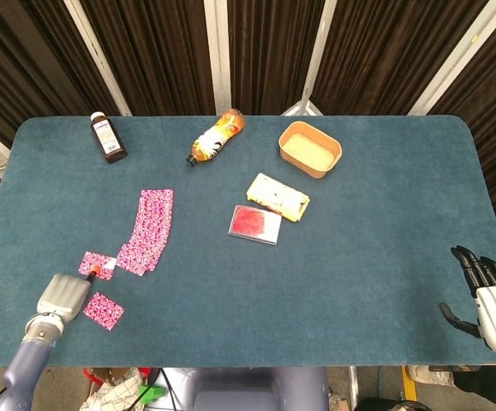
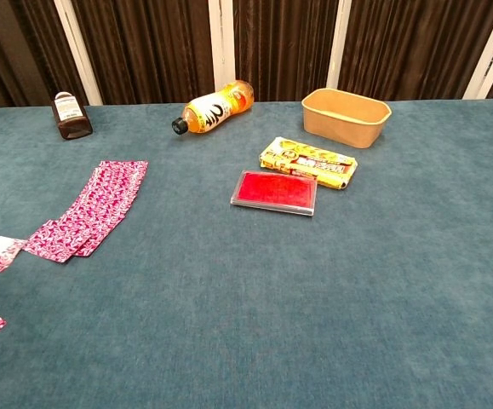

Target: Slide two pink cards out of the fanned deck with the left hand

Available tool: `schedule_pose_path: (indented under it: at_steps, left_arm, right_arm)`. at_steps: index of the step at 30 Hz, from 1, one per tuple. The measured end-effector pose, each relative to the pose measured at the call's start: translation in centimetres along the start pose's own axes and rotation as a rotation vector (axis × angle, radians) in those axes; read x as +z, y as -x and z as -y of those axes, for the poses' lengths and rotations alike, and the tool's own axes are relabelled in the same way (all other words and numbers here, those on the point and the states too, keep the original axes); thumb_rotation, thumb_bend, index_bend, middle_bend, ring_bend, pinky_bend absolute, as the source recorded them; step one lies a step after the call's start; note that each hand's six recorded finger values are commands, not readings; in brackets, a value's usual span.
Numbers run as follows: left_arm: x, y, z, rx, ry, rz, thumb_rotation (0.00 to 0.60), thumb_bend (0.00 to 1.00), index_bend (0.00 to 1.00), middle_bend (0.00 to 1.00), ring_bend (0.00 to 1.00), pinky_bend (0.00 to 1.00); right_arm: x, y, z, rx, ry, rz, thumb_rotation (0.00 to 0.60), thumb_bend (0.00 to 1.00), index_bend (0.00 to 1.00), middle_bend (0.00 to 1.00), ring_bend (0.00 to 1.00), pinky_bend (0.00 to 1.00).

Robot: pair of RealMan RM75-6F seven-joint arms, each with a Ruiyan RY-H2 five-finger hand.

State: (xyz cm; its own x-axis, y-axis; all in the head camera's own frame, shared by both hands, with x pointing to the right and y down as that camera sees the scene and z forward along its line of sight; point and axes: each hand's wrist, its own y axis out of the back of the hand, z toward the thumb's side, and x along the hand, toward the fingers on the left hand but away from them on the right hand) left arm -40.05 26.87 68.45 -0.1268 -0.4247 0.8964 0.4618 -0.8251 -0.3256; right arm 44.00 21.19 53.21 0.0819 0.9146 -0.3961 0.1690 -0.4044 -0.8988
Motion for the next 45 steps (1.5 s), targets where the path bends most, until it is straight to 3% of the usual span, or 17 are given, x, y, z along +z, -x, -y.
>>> schedule_pose_path:
  at_steps: [11, 18, 24, 28, 31, 36, 41, 45]
  left_arm:
    - [-3.0, 0.6, 1.3, -0.011, 0.027, -0.056, 0.600, 0.78, 0.11, 0.91, 0.76, 0.70]
    - [-2.9, 0.8, 0.1, 0.036, 0.049, -0.033, 0.600, 0.77, 0.11, 0.91, 0.76, 0.70]
    - [-2.5, 2.2, -2.4, 0.129, 0.116, 0.014, 0.600, 0.58, 0.11, 0.86, 0.70, 0.69]
    - [-2.7, 4.7, -4.2, 0.200, 0.184, 0.045, 0.600, 0.54, 0.11, 0.84, 0.68, 0.69]
    - [-3.4, 7.2, -5.5, 0.285, 0.223, 0.061, 0.600, 0.49, 0.11, 0.74, 0.60, 0.63]
    - [-5.0, 12.0, -6.6, 0.445, 0.310, 0.063, 0.600, 0.33, 0.11, 0.39, 0.30, 0.37]
    - [-6.5, 15.5, -4.5, 0.518, 0.417, 0.048, 0.600, 0.24, 0.12, 0.13, 0.07, 0.22]
    - [-7.5, 15.8, -3.0, 0.545, 0.476, 0.056, 0.600, 0.21, 0.12, 0.05, 0.00, 0.17]
  right_arm:
    - [0.2, 0.0, 0.2, 0.006, -0.003, -0.004, 0.600, 0.31, 0.00, 0.11, 0.18, 0.14]
    - [0.3, 0.1, 0.3, 0.009, -0.008, -0.005, 0.600, 0.31, 0.00, 0.11, 0.18, 0.14]
    - [0.2, 0.1, 0.4, 0.012, -0.007, -0.004, 0.600, 0.31, 0.00, 0.11, 0.18, 0.14]
    - [0.3, 0.2, 0.5, 0.014, -0.006, -0.006, 0.600, 0.31, 0.00, 0.11, 0.18, 0.14]
    - [0.4, 0.2, 0.5, 0.015, -0.007, -0.008, 0.600, 0.31, 0.00, 0.11, 0.18, 0.14]
    - [0.6, 0.1, 0.6, 0.015, -0.007, -0.012, 0.600, 0.31, 0.00, 0.11, 0.18, 0.14]
    - [0.6, 0.1, 0.5, 0.007, -0.006, -0.006, 0.600, 0.31, 0.00, 0.11, 0.18, 0.14]
    - [0.6, 0.0, 0.4, -0.006, -0.005, -0.002, 0.600, 0.31, 0.00, 0.10, 0.17, 0.14]
